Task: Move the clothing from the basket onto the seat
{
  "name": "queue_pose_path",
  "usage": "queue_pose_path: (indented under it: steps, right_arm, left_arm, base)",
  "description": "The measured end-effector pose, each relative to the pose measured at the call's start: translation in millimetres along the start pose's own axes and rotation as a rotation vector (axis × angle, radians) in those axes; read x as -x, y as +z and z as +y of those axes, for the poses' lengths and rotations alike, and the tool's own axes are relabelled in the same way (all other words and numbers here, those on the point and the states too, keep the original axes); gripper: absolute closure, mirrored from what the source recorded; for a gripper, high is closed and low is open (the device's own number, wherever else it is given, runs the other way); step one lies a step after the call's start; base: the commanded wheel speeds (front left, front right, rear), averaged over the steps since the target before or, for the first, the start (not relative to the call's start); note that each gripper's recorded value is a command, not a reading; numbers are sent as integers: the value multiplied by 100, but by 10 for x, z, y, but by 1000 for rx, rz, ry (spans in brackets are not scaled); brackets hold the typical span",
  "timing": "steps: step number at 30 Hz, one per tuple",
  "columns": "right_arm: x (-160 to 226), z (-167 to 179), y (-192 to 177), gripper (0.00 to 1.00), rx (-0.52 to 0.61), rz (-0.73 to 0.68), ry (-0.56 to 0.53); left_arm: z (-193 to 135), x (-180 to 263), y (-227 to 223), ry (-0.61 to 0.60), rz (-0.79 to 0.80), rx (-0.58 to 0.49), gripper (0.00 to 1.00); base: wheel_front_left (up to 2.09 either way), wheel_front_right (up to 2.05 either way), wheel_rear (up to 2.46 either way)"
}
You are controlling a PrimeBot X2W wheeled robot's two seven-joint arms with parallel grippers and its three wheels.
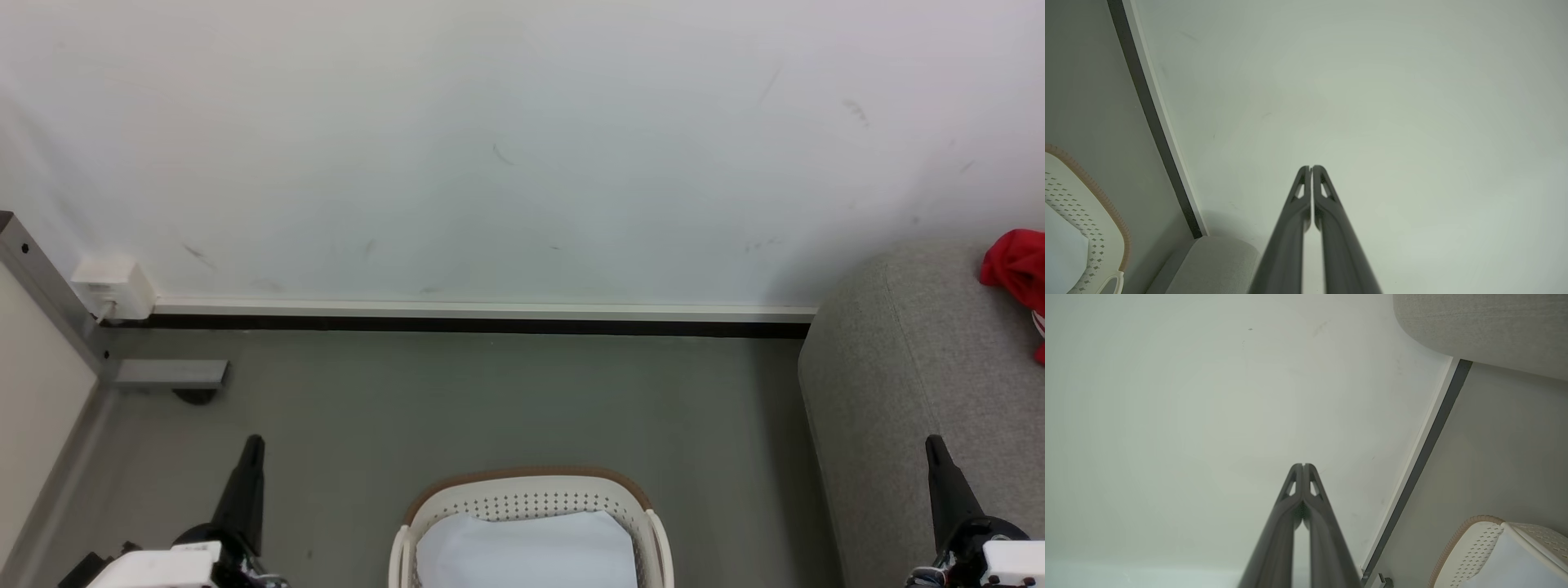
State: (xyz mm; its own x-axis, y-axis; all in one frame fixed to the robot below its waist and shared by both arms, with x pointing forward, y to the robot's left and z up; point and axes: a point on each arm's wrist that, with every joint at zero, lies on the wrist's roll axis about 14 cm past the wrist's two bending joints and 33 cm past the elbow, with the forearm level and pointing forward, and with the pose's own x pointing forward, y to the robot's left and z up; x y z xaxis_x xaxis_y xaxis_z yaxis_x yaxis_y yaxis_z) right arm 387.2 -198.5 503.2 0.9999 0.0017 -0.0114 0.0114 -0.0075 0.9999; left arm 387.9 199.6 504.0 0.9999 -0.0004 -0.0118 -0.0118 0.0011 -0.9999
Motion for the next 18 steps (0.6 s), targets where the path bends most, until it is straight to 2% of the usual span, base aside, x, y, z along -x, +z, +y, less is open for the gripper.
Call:
queue_pose_path:
  steps: [18]
  right_arm:
    - [0,1,0,100,0,0,0]
  left_arm:
    - [-1,0,0,0,0,0,100]
  base:
    - [0,0,0]
